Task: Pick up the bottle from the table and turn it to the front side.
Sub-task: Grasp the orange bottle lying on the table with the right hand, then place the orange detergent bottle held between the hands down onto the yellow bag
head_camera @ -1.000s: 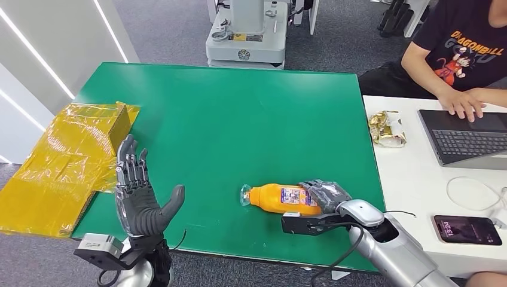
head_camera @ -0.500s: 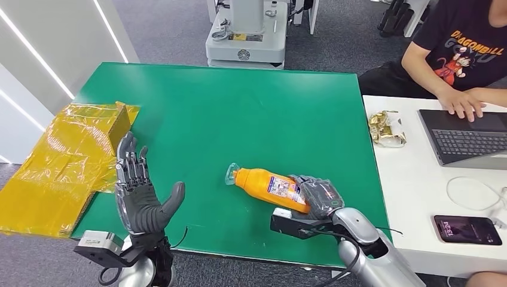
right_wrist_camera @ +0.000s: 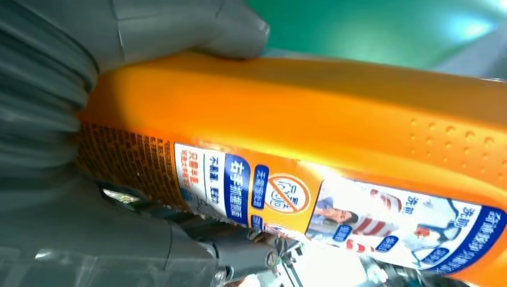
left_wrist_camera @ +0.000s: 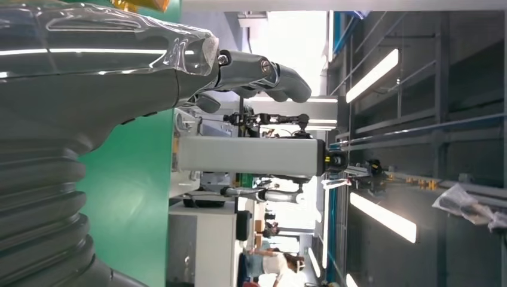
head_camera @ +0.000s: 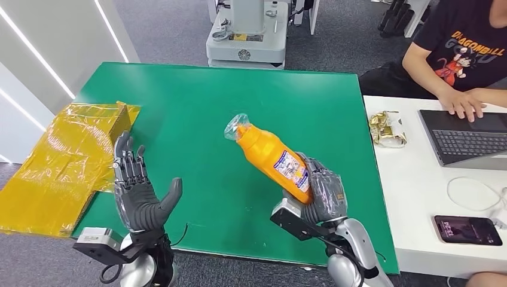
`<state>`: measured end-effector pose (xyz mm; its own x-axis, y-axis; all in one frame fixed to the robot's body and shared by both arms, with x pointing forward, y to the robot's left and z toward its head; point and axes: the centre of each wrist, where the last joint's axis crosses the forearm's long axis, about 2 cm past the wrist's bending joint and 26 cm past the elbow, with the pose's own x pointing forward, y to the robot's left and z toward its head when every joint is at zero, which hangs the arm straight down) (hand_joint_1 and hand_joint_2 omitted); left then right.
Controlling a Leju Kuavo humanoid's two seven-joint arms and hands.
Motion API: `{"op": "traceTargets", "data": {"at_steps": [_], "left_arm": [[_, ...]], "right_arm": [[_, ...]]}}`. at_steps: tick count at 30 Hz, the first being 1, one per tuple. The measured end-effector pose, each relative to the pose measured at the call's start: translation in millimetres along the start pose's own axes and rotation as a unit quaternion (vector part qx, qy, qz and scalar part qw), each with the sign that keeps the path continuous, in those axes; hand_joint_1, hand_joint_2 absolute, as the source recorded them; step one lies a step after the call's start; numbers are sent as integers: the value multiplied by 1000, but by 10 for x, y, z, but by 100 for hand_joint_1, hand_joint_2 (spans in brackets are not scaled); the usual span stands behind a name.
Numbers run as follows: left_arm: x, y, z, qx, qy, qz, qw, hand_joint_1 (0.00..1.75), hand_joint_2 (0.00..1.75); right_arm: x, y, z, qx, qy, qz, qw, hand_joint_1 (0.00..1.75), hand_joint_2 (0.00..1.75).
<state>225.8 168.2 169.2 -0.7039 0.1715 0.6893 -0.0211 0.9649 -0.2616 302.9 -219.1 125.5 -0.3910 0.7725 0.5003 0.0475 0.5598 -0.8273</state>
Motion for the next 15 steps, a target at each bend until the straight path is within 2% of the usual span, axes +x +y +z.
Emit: {"op": "traceTargets", "data": {"at_steps": [5,11,15], "left_arm": [[-49,-46,-57,-7,20,34,999,0,175],[-97,-115,-103,-28,40,63,997,0,175],[-150,-211,-138,-78,68,125,987,0,175]], "right_arm": [[29,20,12,-58,-38,-45,997,175,175],[43,73,18,-68,-51,-68,994,175,175],[34,132,-14,-72,-66,-84,992,175,175]]}}
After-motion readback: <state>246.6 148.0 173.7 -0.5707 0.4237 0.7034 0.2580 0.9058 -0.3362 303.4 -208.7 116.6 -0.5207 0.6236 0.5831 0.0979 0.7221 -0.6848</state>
